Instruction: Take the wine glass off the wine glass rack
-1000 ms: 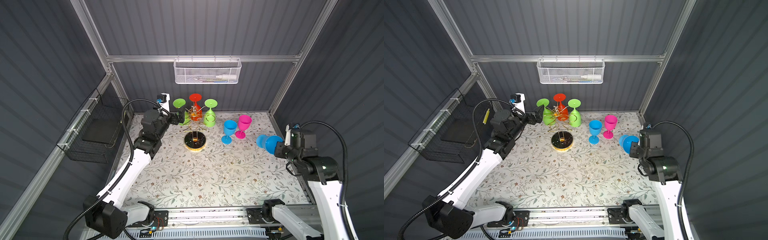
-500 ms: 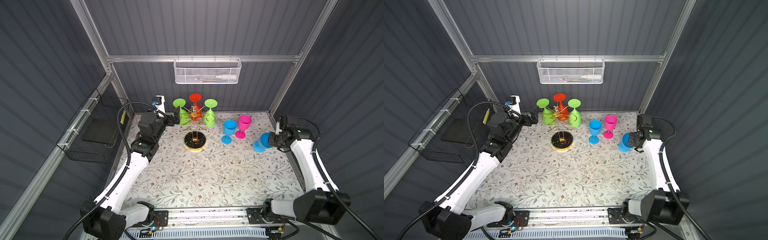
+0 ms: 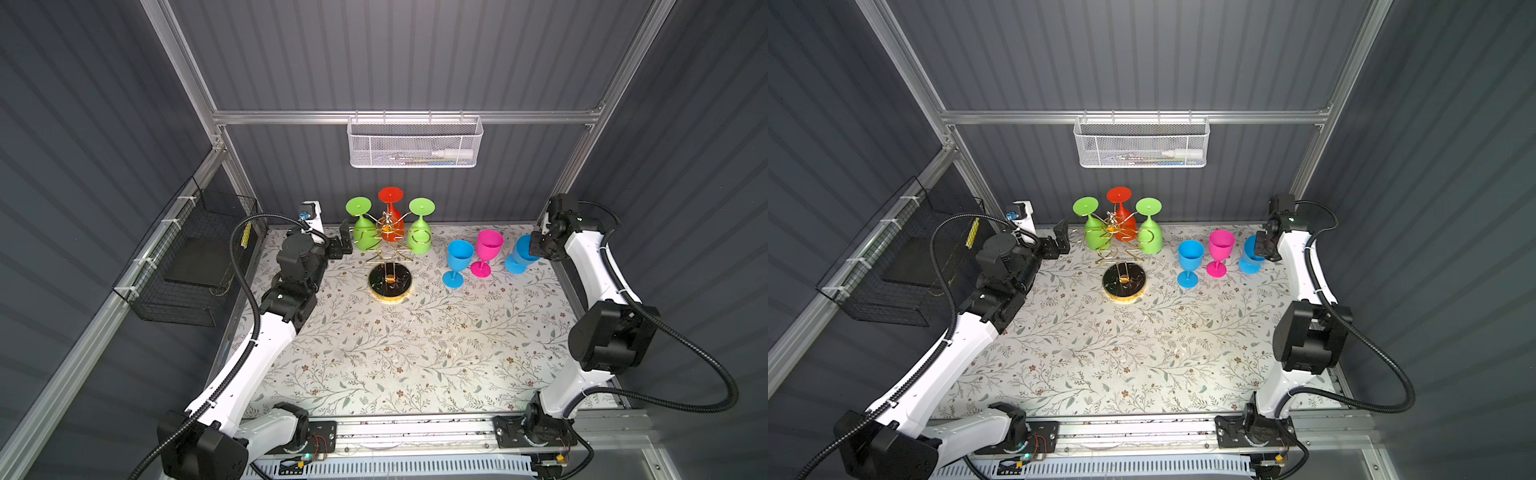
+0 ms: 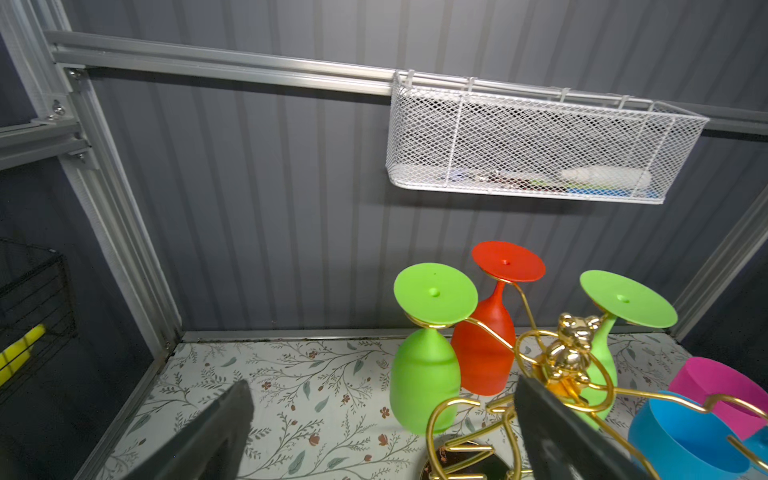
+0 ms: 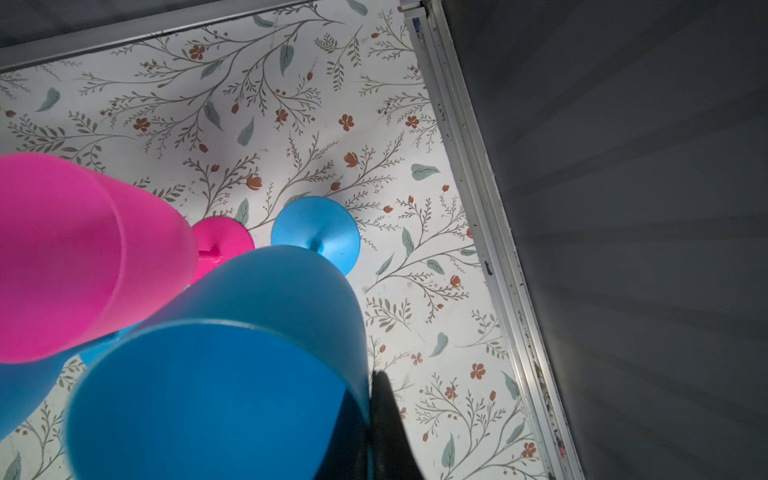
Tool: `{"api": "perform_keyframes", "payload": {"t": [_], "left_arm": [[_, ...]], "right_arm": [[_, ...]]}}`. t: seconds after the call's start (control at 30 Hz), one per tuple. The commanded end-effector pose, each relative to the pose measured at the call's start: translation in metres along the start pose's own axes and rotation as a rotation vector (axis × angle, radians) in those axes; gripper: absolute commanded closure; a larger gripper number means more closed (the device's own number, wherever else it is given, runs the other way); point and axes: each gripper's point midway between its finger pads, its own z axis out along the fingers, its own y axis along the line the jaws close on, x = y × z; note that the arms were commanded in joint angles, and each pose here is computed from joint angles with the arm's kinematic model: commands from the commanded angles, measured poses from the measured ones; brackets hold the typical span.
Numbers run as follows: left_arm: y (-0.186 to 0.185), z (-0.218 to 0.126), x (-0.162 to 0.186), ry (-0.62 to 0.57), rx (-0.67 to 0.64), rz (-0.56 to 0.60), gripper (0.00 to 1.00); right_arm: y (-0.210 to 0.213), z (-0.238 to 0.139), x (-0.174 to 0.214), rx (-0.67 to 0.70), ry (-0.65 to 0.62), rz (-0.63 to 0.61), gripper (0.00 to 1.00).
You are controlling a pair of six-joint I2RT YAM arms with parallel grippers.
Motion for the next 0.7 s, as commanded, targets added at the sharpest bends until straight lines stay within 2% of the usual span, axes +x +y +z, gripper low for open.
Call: {"api": "perform_keyframes", "payload": {"t": [0.0, 0.43, 0.67], "left_arm": [[0.016, -0.011, -0.005, -0.022, -0.068, -0.018, 0.00], [0.022, -0.016, -0.001, 0.003, -0.092, -0.016, 0.00], [0.032, -0.012, 0.002, 0.023, -0.103, -0.087, 0.00]], "right_arm": [[-0.007, 0.011, -0.005, 0.035, 0.041, -0.031, 1.00], [0.005, 0.042, -0.010, -0.003, 0.135, -0.065, 1.00], [0.010, 0.054, -0.006, -0.020, 0.158, -0.063, 1.00]]}}
